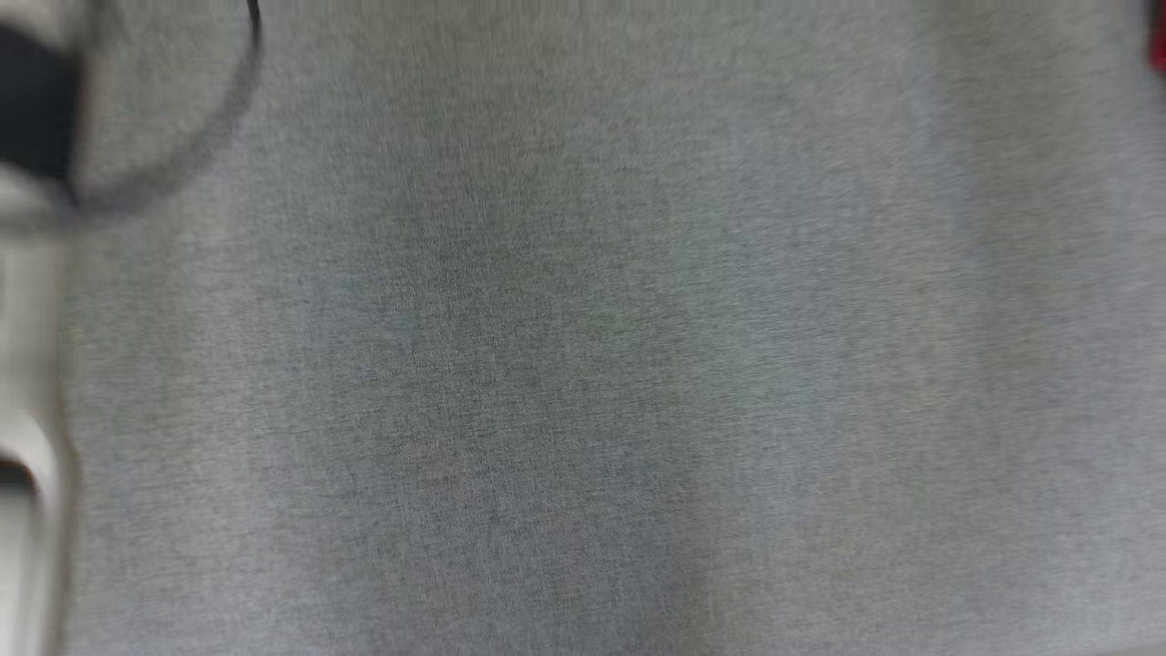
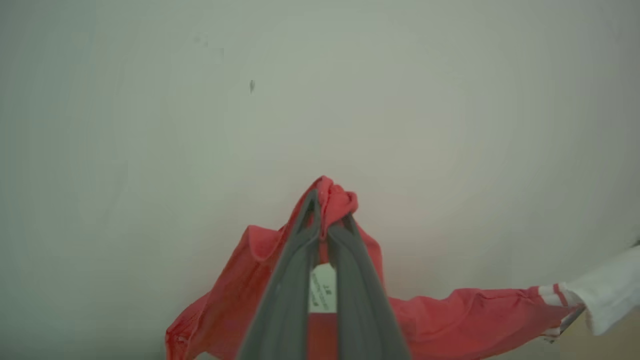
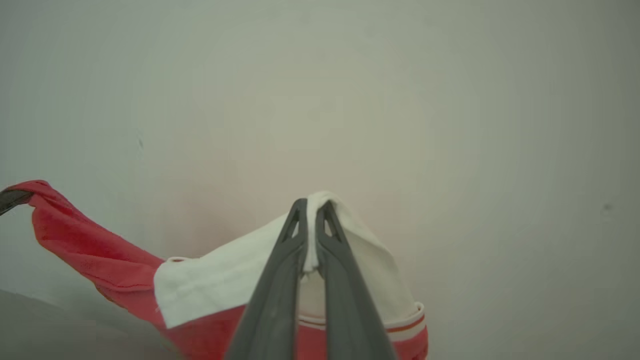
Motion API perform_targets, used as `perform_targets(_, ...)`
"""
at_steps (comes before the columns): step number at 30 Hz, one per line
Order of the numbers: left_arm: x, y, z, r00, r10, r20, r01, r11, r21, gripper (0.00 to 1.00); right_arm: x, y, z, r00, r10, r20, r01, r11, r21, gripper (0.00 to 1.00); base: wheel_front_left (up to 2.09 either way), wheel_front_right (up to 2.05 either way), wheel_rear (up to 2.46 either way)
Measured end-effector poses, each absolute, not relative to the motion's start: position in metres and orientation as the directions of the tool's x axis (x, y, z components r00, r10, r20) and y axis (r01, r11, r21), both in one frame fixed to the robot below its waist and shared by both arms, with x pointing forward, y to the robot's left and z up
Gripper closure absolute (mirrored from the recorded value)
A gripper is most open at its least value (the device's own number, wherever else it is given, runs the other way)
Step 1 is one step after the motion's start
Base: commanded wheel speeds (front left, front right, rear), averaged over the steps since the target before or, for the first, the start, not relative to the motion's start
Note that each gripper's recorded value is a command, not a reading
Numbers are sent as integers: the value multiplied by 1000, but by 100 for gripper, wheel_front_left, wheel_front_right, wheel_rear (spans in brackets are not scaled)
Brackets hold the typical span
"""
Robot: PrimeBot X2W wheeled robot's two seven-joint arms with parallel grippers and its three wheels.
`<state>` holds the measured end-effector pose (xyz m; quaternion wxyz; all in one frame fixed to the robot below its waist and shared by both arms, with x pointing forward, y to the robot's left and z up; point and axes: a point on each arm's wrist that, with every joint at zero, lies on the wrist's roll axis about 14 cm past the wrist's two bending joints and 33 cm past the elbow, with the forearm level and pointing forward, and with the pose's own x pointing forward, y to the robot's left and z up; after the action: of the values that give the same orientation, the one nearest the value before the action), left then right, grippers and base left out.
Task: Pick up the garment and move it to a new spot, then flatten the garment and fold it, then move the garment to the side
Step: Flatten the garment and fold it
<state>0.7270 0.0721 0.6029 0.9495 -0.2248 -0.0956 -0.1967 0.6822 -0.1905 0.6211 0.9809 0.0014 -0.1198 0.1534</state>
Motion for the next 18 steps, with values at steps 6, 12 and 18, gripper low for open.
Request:
perform_targets(6,669,79,554,925,-322,200,379,802,-461,100,617,-206,562,950,281,136,-291,955,60,100,0,0,0)
perform_targets(12,605,95,525,956,-261,133,290,785,-548,100,551,-210,529,962,263,68,-270,953,139,100,0,0,0)
perform_targets(18,543,112,495,979,-199,35,181,782,-597,100,490,-212,502,975,220,-17,-211,951,225,100,0,0,0)
